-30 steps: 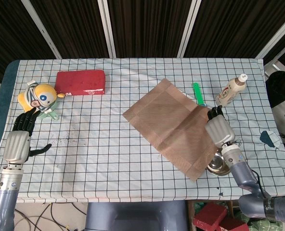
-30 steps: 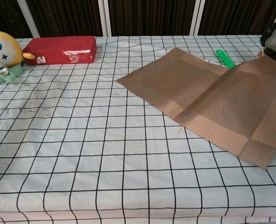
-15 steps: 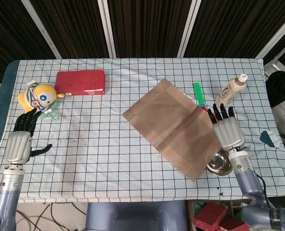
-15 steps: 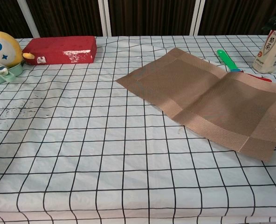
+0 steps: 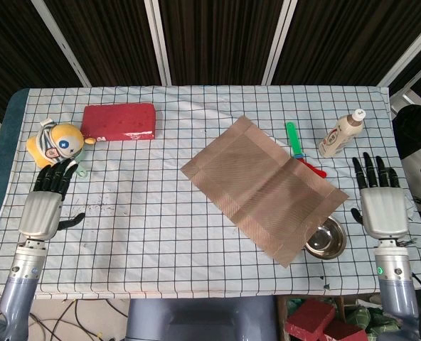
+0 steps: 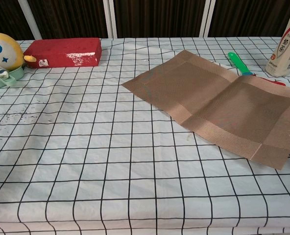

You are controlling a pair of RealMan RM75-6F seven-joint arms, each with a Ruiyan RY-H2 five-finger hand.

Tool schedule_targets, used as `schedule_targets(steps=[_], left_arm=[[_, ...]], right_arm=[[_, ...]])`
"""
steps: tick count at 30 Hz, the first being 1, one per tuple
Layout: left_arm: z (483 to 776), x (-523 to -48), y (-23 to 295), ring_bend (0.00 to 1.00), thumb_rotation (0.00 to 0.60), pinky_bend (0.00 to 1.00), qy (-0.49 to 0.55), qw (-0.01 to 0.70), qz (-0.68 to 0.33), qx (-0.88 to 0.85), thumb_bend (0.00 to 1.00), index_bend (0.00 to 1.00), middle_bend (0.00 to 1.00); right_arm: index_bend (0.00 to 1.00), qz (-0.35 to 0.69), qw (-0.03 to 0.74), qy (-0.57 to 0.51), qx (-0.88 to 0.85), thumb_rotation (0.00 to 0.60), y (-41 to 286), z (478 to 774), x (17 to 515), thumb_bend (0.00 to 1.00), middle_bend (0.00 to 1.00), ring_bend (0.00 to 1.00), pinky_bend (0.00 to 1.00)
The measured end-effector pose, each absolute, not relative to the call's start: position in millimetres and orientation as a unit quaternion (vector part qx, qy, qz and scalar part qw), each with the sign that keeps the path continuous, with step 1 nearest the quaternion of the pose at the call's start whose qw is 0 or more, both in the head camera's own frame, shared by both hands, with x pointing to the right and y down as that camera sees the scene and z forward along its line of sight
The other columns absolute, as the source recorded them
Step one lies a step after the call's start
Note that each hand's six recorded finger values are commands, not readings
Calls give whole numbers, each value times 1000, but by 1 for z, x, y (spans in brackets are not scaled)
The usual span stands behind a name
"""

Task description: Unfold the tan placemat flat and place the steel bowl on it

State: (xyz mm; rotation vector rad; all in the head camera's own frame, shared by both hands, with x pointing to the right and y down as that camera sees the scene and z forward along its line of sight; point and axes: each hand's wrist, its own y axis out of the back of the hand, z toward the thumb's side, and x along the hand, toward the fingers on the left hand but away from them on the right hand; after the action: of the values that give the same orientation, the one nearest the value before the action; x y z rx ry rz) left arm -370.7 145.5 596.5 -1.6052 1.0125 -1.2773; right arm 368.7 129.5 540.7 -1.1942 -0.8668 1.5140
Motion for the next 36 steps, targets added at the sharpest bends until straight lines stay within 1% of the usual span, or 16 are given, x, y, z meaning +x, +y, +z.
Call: schedule_targets(steps=[4, 7, 11, 17, 23, 30, 36], left_arm=[[596, -352, 134, 0, 600, 49, 380, 433, -505, -642, 8, 0, 0], [597, -338, 126, 0, 600, 49, 363, 446, -503, -645, 8, 0, 0], [599, -316, 116, 0, 600, 50, 336, 464, -496, -652, 8, 10, 0], [607, -275, 91, 0, 600, 50, 290, 505, -485, -652, 9, 35, 3], [624, -240, 58, 4, 600, 54, 254, 545, -490, -631, 13, 103, 42], [648, -212, 27, 5, 600, 67, 220, 562, -499, -622, 13, 122, 66], [672, -186, 4, 6, 600, 67, 168, 569, -506, -626, 17, 134, 79]], right_arm=[[0, 601, 464, -426, -493, 600, 139, 528, 389, 68, 0, 26, 170], [0, 589, 461, -455, -483, 600, 145, 523, 406, 68, 0, 26, 170], [0, 597, 481, -454, -454, 600, 150, 522, 428, 68, 0, 27, 170], [0, 587, 470, -480, -453, 600, 157, 524, 447, 71, 0, 27, 170], [0, 576, 457, -501, -456, 600, 157, 527, 458, 74, 0, 27, 170], [0, 573, 433, -521, -461, 600, 155, 528, 468, 75, 0, 28, 170], [0, 576, 417, -529, -464, 600, 153, 532, 474, 76, 0, 28, 170]])
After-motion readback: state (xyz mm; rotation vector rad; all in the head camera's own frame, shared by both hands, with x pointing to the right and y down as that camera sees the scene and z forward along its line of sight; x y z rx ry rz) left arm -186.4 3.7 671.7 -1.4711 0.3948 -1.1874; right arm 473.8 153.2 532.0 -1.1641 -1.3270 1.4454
